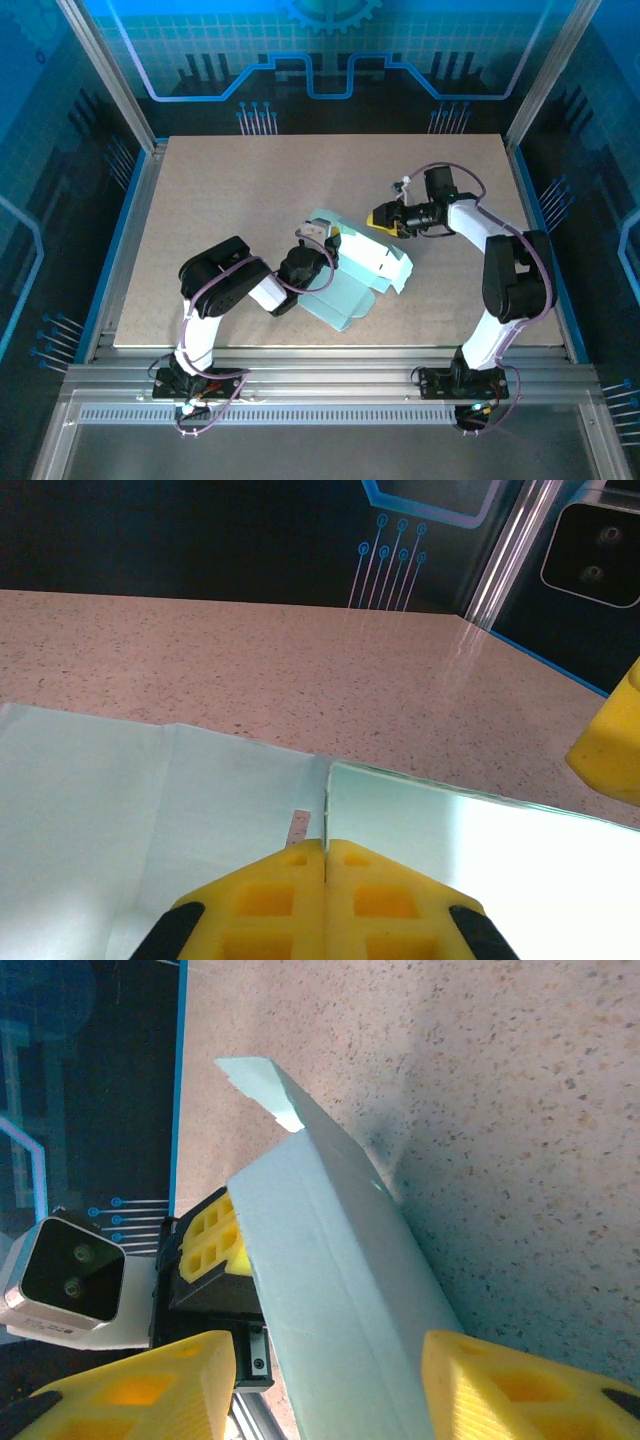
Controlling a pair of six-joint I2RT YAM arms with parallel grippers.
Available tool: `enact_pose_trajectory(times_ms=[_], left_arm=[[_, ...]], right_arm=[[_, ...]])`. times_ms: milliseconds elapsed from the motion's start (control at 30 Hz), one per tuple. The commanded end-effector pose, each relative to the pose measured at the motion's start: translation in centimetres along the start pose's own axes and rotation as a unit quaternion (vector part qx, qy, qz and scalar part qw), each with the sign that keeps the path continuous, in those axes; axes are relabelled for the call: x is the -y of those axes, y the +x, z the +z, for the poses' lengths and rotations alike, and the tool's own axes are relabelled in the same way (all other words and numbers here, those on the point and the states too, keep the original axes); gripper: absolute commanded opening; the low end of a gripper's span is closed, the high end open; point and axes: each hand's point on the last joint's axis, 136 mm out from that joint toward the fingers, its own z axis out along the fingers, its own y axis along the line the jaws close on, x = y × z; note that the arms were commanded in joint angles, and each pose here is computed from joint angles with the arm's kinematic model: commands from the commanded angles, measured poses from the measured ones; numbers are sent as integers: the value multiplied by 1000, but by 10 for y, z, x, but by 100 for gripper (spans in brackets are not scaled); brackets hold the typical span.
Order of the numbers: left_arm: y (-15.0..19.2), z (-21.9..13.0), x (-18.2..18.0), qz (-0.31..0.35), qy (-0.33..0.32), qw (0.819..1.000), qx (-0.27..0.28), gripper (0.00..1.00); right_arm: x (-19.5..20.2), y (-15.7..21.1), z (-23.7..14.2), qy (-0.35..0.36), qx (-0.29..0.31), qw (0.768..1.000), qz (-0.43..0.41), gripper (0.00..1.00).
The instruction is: Fold the paper box
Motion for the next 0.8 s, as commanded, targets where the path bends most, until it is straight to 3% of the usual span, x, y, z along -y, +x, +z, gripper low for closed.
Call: enact_pose_trajectory(times_ms=[0,500,767], left_arm=[[-22,1,11,-7,16,999,30,0],[-25,13,18,-22,25,999,39,0],[-30,29,31,-23,47,997,49,0]], right_arm=[[4,-2,1,-12,-12,1000,22,54],[-3,25,24,-46,-81,996,-11,52],[7,22,26,2,-82,996,-19,45]])
